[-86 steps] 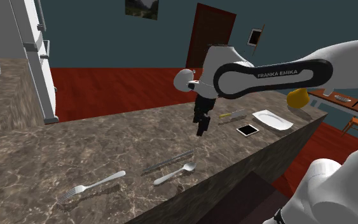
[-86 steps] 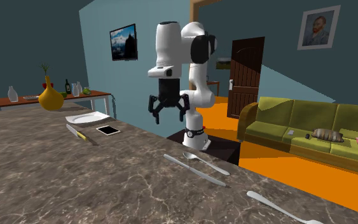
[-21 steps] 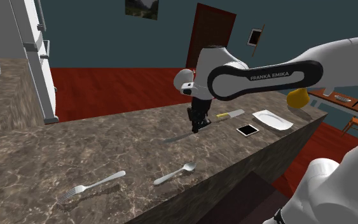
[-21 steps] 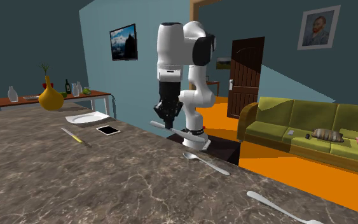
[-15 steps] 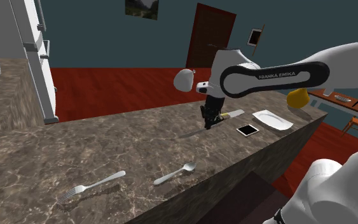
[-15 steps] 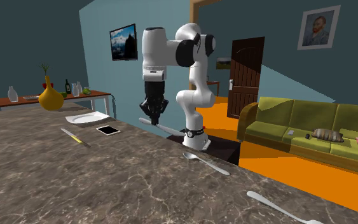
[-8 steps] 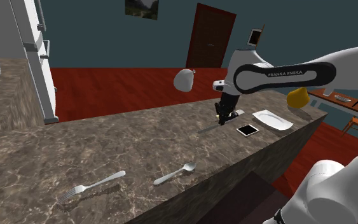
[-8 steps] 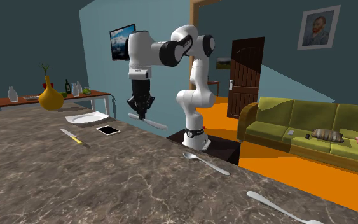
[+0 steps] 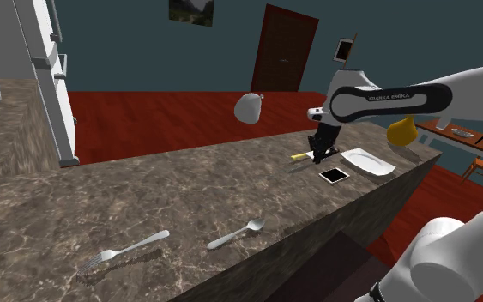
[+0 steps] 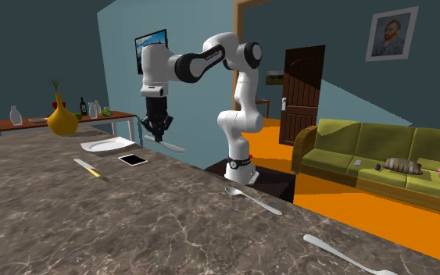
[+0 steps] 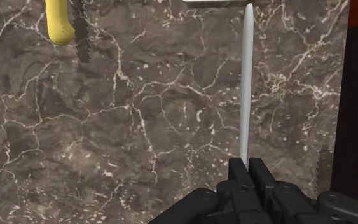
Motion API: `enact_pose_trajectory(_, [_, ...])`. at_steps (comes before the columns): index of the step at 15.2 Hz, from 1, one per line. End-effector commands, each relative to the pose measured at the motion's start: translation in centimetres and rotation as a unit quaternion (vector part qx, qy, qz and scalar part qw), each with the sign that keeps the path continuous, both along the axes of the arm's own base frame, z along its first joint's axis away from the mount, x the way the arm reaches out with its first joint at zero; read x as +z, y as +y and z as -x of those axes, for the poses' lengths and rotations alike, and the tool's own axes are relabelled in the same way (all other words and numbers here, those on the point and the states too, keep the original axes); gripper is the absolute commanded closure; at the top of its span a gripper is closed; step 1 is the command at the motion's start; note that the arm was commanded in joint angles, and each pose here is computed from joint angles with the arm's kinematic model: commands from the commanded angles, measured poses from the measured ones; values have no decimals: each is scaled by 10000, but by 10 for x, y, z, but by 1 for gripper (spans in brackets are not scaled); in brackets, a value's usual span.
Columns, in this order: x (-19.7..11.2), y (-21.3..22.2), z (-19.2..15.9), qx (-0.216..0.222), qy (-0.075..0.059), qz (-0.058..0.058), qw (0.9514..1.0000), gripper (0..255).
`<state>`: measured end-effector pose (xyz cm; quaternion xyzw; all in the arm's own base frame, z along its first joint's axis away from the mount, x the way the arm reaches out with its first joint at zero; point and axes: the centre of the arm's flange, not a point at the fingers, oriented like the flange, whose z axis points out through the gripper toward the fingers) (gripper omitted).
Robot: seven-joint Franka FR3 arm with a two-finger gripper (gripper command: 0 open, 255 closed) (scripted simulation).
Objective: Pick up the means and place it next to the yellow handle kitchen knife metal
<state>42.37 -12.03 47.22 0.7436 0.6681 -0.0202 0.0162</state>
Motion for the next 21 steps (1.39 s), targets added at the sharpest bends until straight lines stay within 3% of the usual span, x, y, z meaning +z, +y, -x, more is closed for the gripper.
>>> enact_pose_trajectory(1, [1, -28, 3, 7, 1, 2, 10000, 255])
enact_pose_trajectory(8, [1, -114, 12, 7, 1, 2, 10000, 255])
enact_pose_trajectory(21, [-67, -114, 12, 7, 1, 2, 10000, 255])
